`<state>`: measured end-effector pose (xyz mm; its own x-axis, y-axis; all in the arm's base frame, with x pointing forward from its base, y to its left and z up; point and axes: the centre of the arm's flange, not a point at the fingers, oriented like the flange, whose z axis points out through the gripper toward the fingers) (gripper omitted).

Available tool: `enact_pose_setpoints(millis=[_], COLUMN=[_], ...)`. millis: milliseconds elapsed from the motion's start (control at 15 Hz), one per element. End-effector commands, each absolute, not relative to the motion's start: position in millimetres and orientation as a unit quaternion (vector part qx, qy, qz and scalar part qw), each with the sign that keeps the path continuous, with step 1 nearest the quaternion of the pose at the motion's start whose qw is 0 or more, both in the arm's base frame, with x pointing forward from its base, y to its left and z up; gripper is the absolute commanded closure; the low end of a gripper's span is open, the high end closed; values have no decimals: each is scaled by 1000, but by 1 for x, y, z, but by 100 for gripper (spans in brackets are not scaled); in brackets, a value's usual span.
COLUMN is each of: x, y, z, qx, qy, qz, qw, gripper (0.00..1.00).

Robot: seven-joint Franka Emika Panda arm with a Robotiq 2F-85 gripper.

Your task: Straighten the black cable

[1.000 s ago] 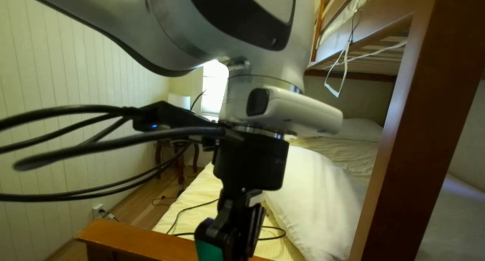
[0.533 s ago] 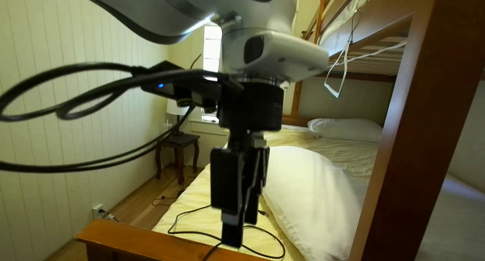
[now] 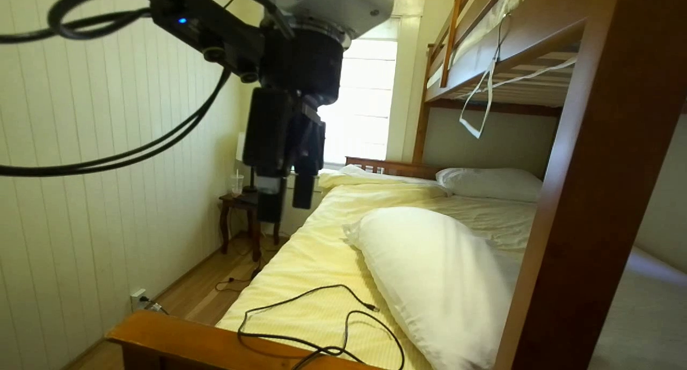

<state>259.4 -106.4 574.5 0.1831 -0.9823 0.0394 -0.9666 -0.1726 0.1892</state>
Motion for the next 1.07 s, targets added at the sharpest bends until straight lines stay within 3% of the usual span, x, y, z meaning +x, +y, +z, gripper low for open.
enact_pose_setpoints(millis=[0,333,1000], x=[257,262,266], y=[-88,-85,-84], z=[601,622,617], qx=[788,798,795], qy=[-609,-596,-602], qz=[-58,8,-5], qw=[70,83,82], gripper=[0,0,0])
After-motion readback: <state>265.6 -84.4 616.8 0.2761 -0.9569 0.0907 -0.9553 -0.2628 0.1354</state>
